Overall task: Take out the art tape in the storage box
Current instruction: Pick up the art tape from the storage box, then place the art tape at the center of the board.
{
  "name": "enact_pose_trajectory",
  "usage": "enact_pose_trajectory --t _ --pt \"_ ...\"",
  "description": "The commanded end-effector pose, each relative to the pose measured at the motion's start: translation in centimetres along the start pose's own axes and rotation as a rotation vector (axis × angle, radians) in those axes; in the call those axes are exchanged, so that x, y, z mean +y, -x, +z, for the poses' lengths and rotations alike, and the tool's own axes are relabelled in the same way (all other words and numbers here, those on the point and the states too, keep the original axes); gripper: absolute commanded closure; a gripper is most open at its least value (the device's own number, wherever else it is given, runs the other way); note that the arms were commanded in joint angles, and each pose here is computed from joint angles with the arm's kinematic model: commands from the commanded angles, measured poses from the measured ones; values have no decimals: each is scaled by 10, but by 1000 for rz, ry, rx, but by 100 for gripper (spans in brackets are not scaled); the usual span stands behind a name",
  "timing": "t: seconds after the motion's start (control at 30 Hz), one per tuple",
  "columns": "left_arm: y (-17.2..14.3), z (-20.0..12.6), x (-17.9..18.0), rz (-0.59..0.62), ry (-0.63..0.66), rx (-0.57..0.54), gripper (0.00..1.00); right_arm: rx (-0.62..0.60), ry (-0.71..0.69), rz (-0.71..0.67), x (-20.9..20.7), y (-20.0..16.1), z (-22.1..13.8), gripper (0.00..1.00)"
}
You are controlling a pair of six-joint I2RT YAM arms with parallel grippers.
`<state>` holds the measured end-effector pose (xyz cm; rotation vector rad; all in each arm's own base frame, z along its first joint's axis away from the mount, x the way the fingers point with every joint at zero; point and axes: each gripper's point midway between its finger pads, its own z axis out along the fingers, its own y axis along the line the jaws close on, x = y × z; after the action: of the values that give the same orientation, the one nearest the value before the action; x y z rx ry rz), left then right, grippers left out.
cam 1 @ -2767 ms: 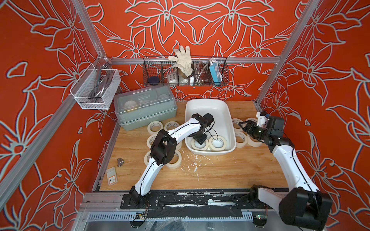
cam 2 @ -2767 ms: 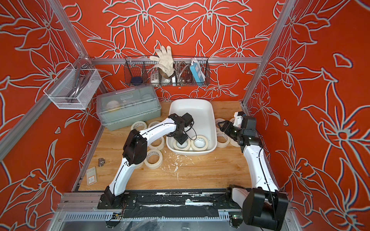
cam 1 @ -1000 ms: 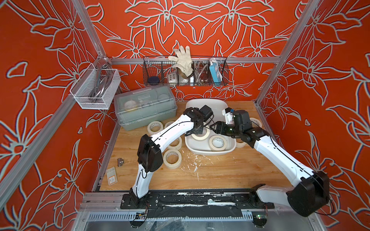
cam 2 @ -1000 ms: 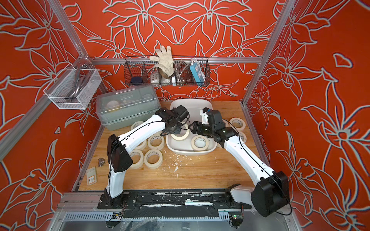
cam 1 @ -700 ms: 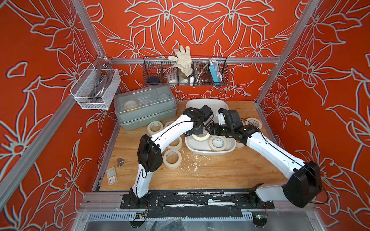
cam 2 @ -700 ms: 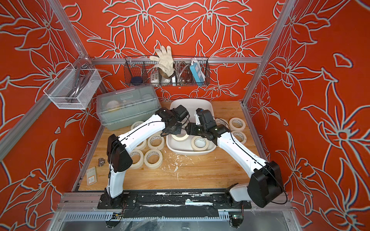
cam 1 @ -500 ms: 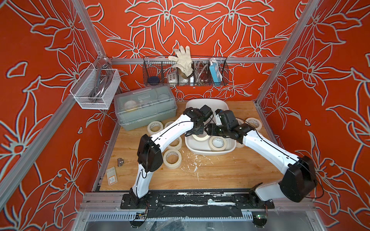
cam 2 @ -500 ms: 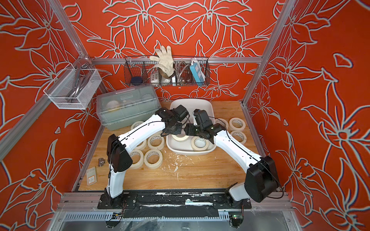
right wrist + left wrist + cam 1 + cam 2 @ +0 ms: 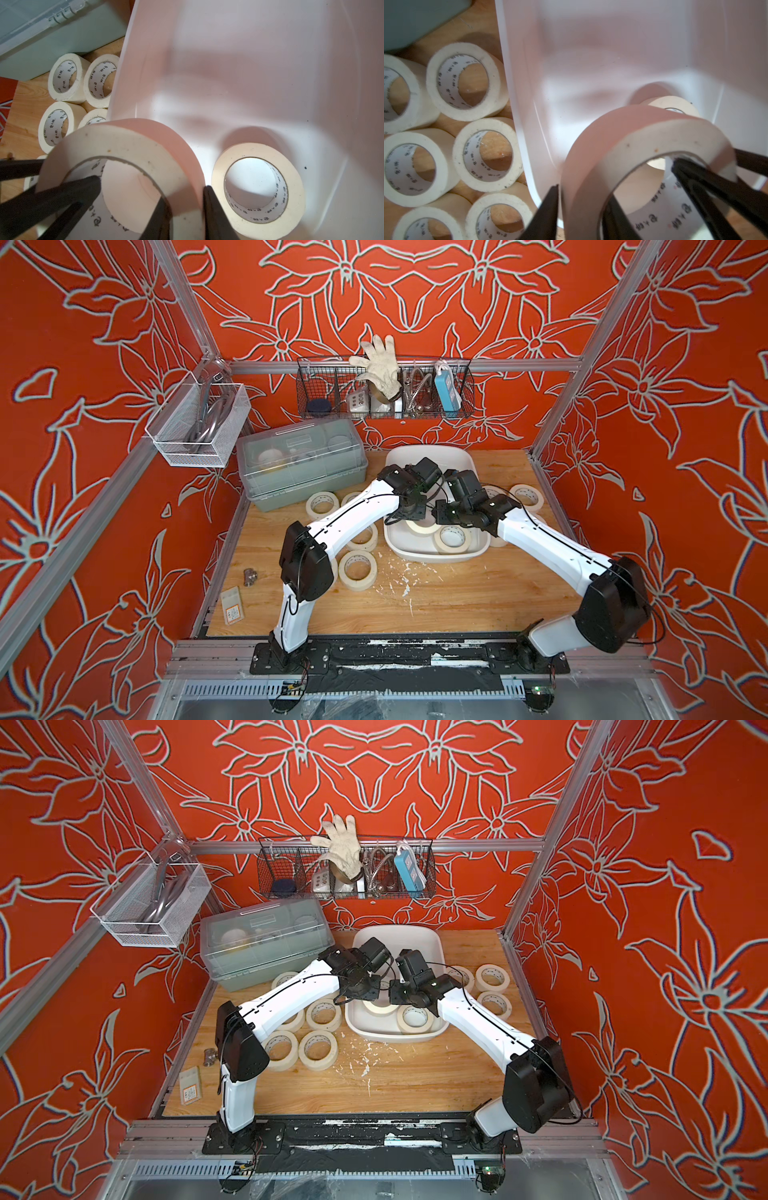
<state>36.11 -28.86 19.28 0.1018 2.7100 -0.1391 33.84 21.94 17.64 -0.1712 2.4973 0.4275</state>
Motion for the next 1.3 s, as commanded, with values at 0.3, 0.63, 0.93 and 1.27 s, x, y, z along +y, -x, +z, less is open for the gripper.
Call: enact_pose_trajectory --t 0.3,0.63,0.93,1.27 --pt "26 -63 -21 -64 -306 -187 20 -49 -168 -117 -33 22 -44 100" --pt "40 -72 -23 -61 -324 -232 11 -98 -299 -46 -96 26 -99 100" --pt "40 -49 -30 -60 -321 -183 10 -100 -509 173 -161 -10 -138 100" --pt "39 -30 -28 -55 -290 -156 10 -221 -656 443 -212 -79 -154 100"
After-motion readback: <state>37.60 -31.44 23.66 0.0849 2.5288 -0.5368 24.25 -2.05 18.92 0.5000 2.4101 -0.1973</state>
